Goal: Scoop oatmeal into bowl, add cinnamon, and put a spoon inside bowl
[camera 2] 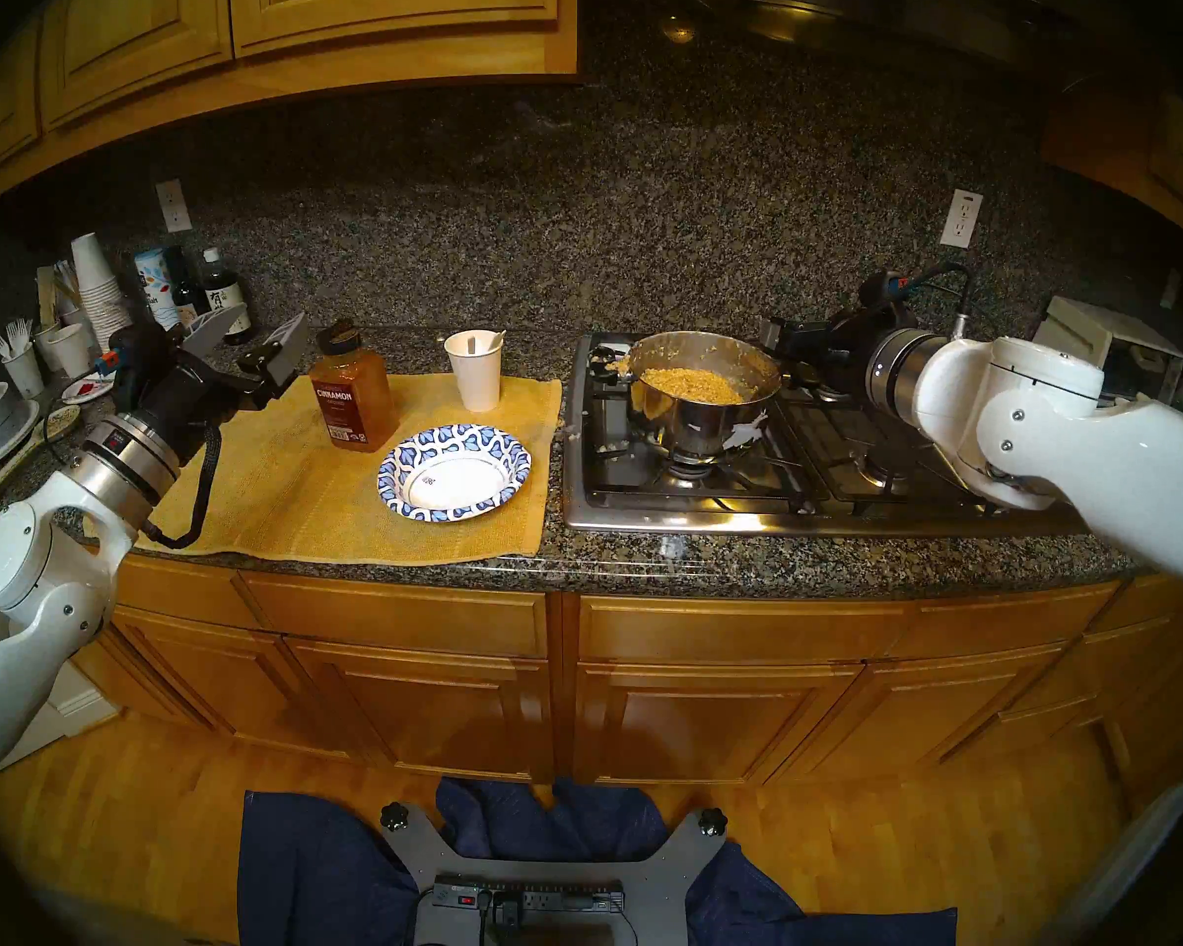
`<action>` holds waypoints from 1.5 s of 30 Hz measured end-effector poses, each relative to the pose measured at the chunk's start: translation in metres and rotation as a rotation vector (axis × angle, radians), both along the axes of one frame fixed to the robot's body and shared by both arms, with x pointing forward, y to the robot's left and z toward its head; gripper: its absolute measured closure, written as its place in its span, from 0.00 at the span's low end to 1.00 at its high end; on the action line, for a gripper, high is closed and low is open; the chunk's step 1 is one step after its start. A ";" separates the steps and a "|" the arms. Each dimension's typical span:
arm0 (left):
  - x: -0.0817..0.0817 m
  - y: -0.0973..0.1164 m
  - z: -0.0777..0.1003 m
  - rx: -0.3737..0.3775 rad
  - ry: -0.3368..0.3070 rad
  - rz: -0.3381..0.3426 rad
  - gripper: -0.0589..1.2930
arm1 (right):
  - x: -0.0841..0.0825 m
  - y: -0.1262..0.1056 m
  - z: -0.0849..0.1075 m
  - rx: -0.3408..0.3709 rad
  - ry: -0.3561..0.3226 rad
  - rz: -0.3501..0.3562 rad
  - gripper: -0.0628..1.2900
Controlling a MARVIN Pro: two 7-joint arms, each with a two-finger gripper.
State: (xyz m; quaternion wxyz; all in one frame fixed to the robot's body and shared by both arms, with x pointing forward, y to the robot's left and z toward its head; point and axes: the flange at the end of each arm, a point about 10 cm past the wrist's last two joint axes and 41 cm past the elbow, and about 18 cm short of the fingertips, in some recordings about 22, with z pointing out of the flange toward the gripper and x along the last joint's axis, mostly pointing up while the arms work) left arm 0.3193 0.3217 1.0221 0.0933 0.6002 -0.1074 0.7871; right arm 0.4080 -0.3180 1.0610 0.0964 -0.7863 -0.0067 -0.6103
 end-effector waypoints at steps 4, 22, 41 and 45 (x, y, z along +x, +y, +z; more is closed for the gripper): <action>0.000 0.000 0.000 0.000 0.000 0.000 0.04 | 0.009 -0.002 0.000 -0.014 -0.008 0.009 0.04; 0.000 0.000 0.000 0.000 0.000 0.000 0.04 | 0.015 0.005 -0.003 -0.009 0.030 0.018 0.24; 0.000 0.000 0.000 -0.001 0.000 0.001 0.04 | 0.020 -0.004 -0.005 -0.025 0.027 -0.007 0.81; 0.000 0.000 0.000 -0.001 0.000 0.001 0.04 | 0.022 -0.002 -0.003 -0.031 0.023 -0.001 0.83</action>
